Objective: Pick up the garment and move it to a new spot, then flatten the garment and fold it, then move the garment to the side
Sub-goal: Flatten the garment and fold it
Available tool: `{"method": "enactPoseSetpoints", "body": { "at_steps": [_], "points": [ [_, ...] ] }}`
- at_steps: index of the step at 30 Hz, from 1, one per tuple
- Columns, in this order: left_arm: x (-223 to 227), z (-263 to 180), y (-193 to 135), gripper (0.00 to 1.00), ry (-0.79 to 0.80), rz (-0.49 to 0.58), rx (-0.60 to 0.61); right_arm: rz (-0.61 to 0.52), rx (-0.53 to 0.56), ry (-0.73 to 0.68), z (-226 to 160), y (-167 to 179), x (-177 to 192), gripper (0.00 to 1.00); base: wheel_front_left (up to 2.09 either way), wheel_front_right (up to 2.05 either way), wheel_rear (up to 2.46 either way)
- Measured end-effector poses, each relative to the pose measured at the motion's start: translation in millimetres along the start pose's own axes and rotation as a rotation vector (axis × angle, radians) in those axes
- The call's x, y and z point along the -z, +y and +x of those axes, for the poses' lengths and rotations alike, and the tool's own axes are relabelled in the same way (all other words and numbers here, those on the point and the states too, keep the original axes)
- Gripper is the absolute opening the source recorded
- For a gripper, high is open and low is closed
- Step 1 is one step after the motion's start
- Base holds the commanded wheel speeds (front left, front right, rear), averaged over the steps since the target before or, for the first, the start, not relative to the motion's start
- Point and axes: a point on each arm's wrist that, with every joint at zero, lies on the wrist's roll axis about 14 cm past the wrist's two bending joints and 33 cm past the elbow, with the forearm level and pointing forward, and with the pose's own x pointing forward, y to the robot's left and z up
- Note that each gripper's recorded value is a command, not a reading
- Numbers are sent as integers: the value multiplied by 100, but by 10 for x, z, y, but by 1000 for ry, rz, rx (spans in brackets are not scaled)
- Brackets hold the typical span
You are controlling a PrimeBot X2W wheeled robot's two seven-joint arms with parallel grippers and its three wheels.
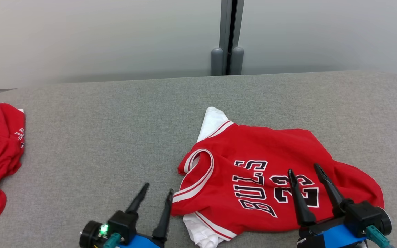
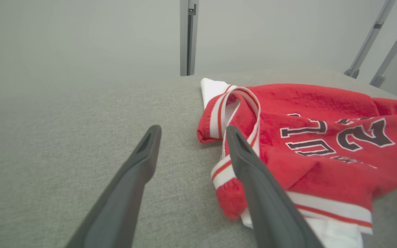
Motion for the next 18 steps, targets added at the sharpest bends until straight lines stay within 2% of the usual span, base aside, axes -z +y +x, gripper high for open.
{"method": "enactPoseSetpoints", "body": {
  "at_steps": [8, 18],
  "points": [
    [423, -80, -383, 100, 148, -7, 159, 3, 15, 0, -24, -45, -1, 100, 0, 0, 0],
    [693, 4, -444, 100, 259, -3, 208, 6, 52, 11, -80, -152, 29, 100, 0, 0, 0]
  ]
}}
